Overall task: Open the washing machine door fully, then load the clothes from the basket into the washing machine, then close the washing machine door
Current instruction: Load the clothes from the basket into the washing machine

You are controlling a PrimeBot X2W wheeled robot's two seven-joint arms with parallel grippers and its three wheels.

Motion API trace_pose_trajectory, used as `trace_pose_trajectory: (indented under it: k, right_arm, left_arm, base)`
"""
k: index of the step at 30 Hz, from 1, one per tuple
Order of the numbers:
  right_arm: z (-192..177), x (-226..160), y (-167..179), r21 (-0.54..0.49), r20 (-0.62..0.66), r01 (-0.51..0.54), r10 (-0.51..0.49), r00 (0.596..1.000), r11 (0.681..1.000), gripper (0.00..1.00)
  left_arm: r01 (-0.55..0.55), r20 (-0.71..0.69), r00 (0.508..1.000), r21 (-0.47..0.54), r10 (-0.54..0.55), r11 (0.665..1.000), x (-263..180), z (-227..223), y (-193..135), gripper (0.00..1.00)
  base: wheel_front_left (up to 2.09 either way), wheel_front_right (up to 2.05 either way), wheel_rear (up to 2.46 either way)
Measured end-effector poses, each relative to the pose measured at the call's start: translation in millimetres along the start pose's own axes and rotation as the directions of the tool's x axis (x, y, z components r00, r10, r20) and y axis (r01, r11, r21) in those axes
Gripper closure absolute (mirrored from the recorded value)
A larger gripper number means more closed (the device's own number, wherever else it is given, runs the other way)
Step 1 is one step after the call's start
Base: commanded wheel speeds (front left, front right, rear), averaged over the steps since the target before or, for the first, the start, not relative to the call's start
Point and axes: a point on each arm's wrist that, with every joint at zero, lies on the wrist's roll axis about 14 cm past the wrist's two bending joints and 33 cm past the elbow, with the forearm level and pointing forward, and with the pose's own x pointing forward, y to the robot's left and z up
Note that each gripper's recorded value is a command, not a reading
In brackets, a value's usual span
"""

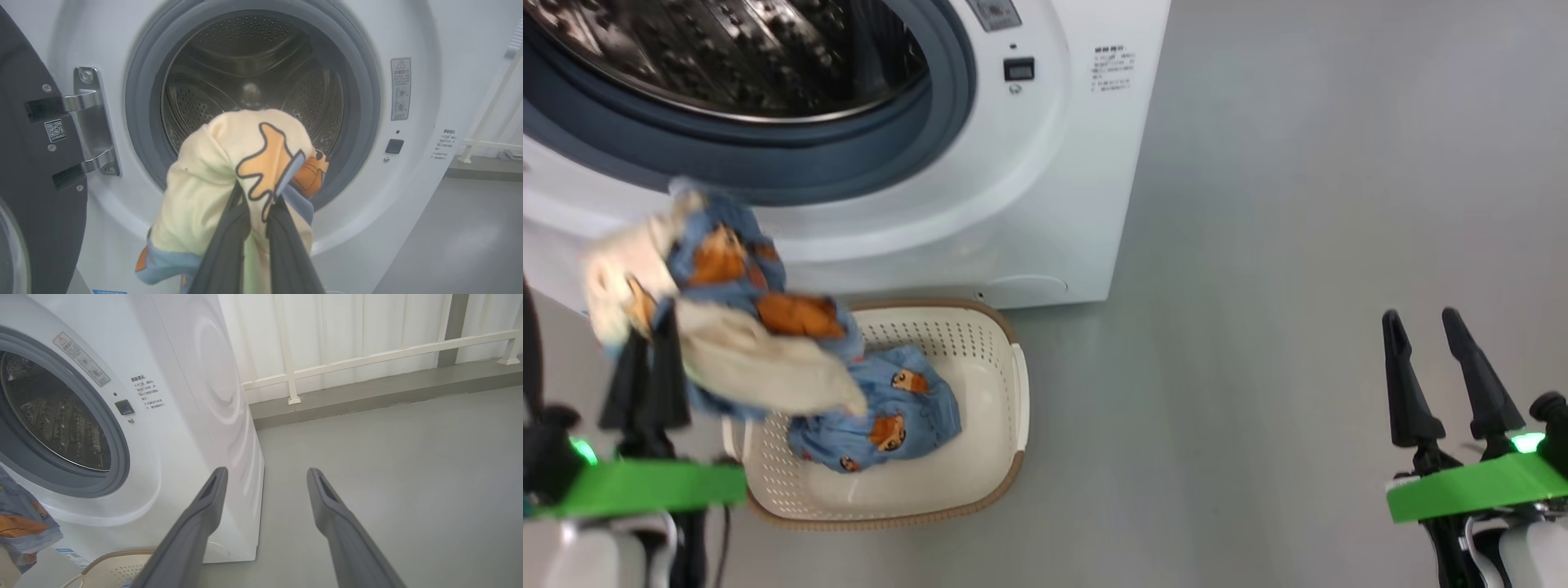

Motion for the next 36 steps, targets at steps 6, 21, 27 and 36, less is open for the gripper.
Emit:
trace_pose_trajectory:
  k: [6,21,27,36]
  right_arm:
    - [-6,17,-4,0.004,-0.002,0.010,-0.010,1.000,1.000,0.00]
    - [-31,48,-19,0.016,-0.029,0.054,-0.054,0.998,0.998,0.00]
    - [-42,54,-29,0.015,-0.048,0.082,-0.081,0.996,0.997,0.00]
    - [-53,49,-46,-0.009,-0.078,0.129,-0.129,0.989,0.992,0.00]
  left_arm:
    - [0.019,0.080,0.997,0.027,-0.021,0.999,59,20,3,1.00]
    - [0.006,-0.001,1.000,0.024,-0.006,1.000,196,-23,6,1.00]
    - [0.028,-0.134,0.991,0.019,-0.026,0.999,228,-73,-8,1.00]
    - [0.033,-0.208,0.978,0.055,-0.021,0.998,262,-100,-6,1.00]
  base:
    - [0.00,0.00,0.00]
    - [0.00,0.00,0.00]
    - [0.00,0.00,0.00]
    - [0.00,0.00,0.00]
